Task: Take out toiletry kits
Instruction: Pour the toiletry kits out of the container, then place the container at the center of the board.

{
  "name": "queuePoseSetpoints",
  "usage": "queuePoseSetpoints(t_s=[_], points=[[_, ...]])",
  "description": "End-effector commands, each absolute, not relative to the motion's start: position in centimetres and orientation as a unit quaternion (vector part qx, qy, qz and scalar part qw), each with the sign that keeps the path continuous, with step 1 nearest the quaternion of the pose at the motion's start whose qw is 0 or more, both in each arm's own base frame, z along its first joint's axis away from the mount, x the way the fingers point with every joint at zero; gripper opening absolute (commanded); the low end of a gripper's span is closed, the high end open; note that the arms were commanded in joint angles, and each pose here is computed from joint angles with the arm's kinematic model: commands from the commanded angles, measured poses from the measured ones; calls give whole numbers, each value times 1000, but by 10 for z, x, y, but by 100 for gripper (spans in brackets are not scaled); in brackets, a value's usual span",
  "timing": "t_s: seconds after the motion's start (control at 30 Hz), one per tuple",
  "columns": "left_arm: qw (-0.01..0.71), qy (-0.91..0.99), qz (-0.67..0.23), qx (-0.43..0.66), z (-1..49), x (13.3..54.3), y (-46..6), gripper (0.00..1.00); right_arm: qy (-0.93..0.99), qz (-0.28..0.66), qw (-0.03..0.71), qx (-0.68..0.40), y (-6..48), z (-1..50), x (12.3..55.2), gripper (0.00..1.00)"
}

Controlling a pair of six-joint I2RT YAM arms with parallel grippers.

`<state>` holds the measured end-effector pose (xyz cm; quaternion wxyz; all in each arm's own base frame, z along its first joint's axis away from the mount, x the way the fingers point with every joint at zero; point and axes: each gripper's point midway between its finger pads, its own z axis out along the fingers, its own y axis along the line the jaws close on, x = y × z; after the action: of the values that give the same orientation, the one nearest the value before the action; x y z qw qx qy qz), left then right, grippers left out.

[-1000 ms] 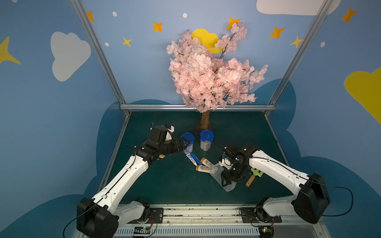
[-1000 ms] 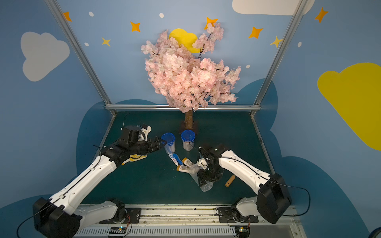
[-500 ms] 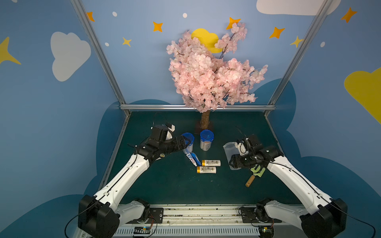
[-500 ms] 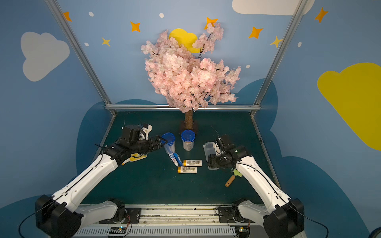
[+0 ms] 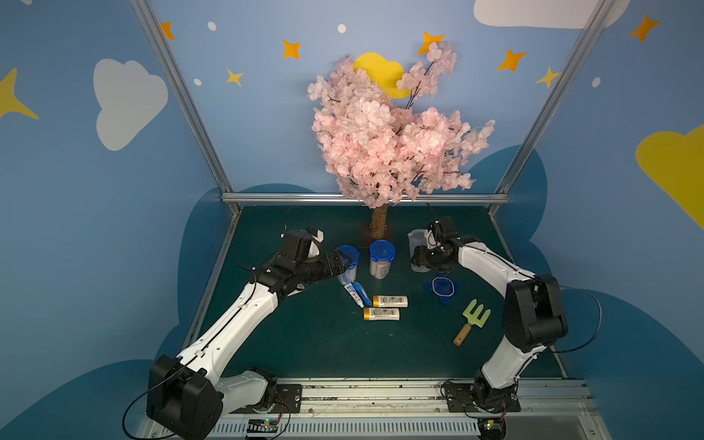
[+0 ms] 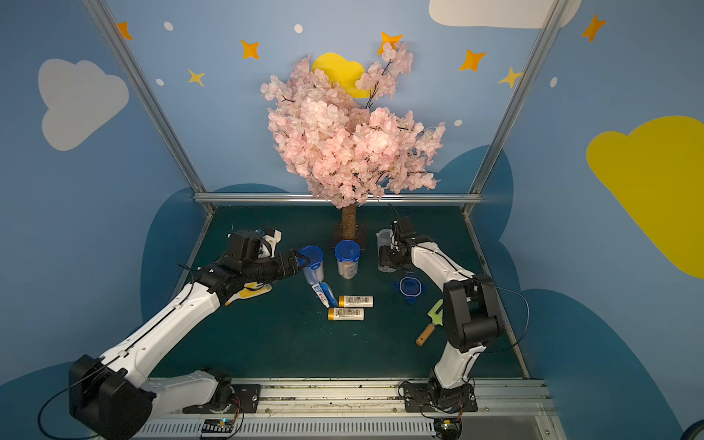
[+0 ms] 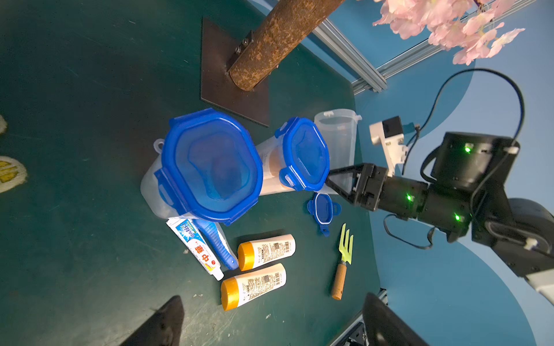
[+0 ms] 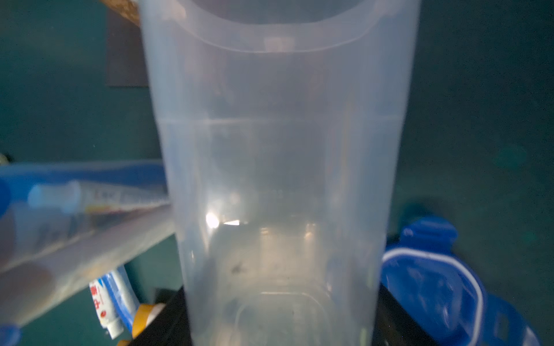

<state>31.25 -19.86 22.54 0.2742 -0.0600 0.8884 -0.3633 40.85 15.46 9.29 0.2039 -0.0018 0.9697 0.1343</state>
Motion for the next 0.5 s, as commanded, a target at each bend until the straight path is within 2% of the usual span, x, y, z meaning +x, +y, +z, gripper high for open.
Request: queuePoseSetpoints(t_s=[0.0, 0.2, 0.47], points=[[291, 882, -365, -55, 239, 318, -199, 92, 973, 149, 177, 10, 160, 84, 414, 65], [291, 882, -366, -56, 238, 321, -199, 92, 977, 143, 157, 20, 157, 72, 408, 80], [282, 882, -373, -56, 238, 322, -204, 92, 974, 145, 171, 19, 155, 87, 397, 82]])
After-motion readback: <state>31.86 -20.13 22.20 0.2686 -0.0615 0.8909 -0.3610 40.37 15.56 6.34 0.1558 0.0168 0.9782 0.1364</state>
